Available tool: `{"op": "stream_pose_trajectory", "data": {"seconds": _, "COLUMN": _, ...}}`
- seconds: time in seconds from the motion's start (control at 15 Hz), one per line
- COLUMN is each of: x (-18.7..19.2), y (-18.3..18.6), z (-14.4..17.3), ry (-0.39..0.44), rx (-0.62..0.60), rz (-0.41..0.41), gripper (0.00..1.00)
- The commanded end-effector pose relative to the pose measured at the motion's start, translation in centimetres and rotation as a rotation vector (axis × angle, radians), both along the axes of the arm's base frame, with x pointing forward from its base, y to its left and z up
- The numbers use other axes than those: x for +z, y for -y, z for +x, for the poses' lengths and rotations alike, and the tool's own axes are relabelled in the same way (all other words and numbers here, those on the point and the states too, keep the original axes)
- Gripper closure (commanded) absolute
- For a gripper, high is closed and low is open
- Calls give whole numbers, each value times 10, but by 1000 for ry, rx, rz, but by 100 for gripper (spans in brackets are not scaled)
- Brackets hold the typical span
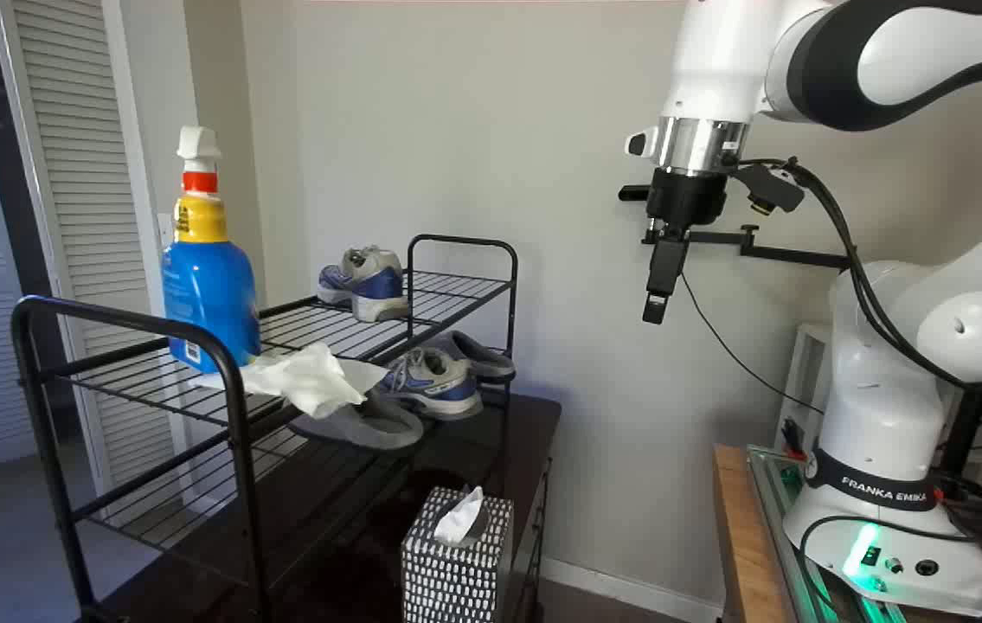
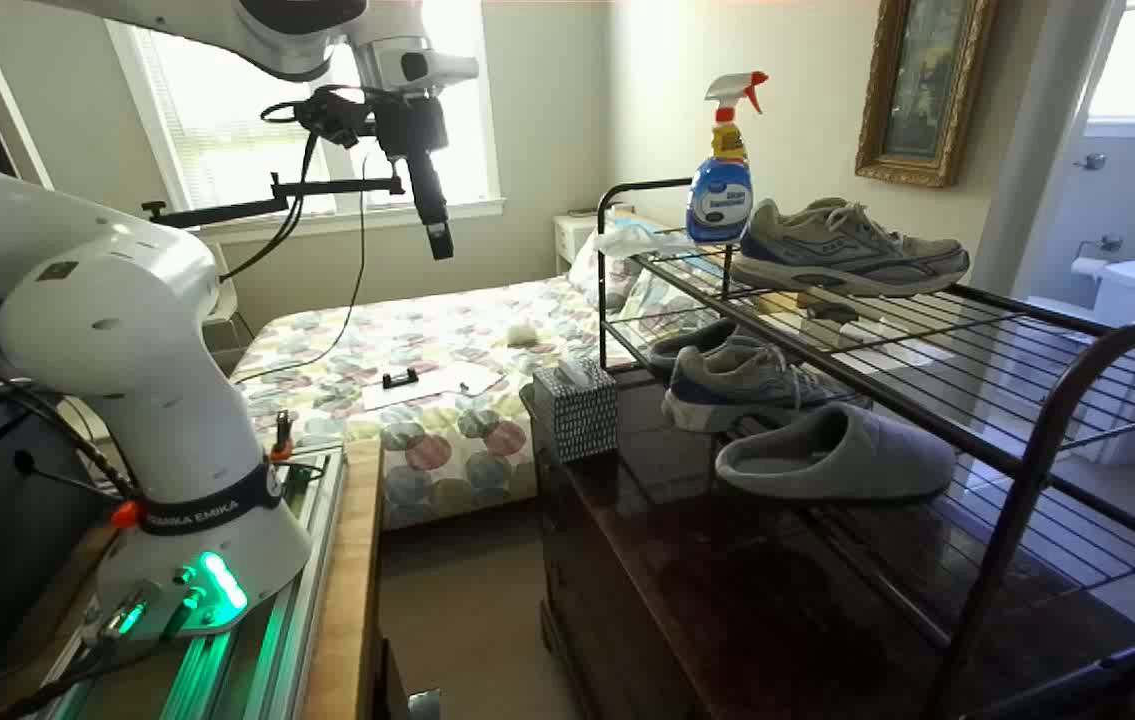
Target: Move the shoe rack slightly
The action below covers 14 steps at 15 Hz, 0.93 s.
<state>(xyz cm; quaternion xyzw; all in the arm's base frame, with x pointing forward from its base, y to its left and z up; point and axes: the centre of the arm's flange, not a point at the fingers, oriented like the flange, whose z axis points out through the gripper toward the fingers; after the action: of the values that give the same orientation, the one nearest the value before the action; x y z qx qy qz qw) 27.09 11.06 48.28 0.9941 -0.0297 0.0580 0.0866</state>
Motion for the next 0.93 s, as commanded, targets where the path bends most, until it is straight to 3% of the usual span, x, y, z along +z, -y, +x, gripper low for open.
{"op": "stream_pose_trajectory", "data": {"seconds": 0.0, "x": 0, "y": 0, "z": 0, "ry": 0, "rx": 0, "rz": 0, "gripper": 0}}
{"op": "stream_pose_trajectory", "data": {"seconds": 0.4, "x": -1, "y": 3, "z": 2, "ry": 1, "rx": -11, "rz": -18, "gripper": 0}}
{"op": "stream_pose_trajectory", "data": {"seconds": 0.87, "x": 17, "y": 57, "z": 34, "ry": 27, "rx": 16, "rz": 47, "gripper": 0}}
